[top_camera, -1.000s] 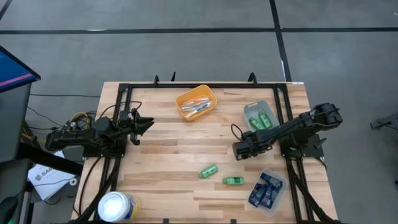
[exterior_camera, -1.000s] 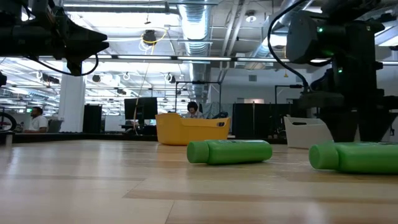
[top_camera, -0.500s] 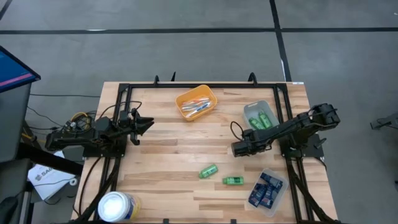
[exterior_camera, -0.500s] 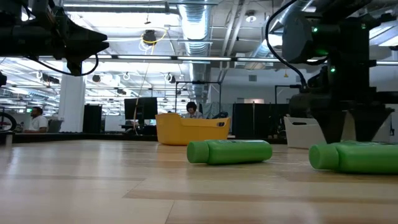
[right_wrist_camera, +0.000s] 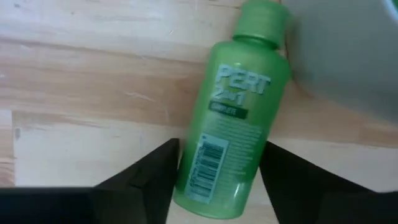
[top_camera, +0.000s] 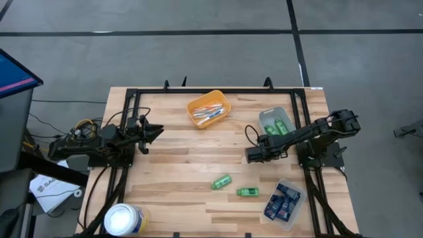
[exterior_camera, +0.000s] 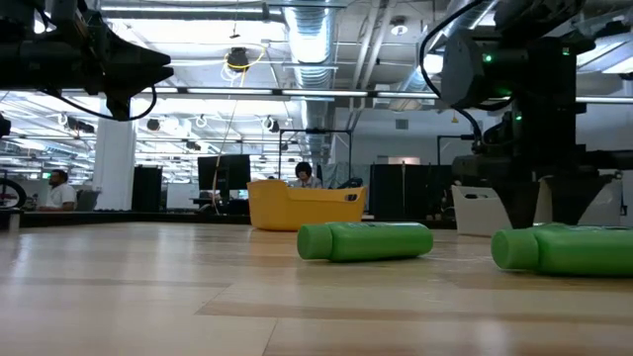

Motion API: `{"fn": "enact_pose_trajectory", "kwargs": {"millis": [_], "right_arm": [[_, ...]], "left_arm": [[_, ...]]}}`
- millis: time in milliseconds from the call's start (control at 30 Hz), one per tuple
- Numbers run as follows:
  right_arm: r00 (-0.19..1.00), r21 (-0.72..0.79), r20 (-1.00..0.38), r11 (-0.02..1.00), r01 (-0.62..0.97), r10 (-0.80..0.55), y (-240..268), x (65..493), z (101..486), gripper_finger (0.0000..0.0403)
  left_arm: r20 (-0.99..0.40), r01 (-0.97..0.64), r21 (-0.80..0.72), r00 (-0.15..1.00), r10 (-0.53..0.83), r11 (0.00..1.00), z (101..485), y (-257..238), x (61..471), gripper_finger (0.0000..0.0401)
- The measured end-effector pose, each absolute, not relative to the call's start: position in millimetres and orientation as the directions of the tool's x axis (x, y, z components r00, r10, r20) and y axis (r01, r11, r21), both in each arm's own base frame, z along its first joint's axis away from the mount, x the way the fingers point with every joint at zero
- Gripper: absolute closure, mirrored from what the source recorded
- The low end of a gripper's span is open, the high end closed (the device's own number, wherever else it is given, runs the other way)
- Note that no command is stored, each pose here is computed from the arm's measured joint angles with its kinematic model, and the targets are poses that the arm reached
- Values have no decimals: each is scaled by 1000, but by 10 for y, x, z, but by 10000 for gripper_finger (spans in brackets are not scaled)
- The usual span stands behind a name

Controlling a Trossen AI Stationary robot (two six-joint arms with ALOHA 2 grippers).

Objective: Pick & Place Travel size toiletries
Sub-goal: Put the green shampoo bottle into the gray bin

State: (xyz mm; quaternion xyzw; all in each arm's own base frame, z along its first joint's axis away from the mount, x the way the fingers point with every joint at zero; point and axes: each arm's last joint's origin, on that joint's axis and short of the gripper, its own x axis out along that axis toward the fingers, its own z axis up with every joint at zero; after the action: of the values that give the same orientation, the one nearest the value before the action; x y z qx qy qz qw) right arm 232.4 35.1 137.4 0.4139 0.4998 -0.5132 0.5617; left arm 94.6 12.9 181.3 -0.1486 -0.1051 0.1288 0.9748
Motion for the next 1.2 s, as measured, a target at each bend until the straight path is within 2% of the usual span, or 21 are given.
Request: {"fn": "enact_pose_trajectory", "kwargs": {"millis": [200,400,567,700,900,1200], "right_arm": [[-27,-48,-988,135,990,-154,354,2323,1377,244],[23,4,-994,176,984,-108,416,2381,1402,257],[176,150,-982,307,940,-60,515,2638,1621,252],[240,187,-968,417,890,-78,441,2844,1951,254],[105,-7,-975,496,868,-198,16,2841,2335,251],[-115,-219,-964,468,856,-241,-686,2584,2379,252]], "left_arm": [[167,-220,-317,945,282,923,1813,129,946,309],[167,-219,-317,945,281,923,1813,128,946,309],[167,-216,-316,946,279,924,1813,128,946,309],[167,-216,-316,946,279,924,1813,128,946,309],[167,-217,-316,946,279,924,1813,128,946,309],[167,-219,-317,945,281,923,1813,128,946,309]]}}
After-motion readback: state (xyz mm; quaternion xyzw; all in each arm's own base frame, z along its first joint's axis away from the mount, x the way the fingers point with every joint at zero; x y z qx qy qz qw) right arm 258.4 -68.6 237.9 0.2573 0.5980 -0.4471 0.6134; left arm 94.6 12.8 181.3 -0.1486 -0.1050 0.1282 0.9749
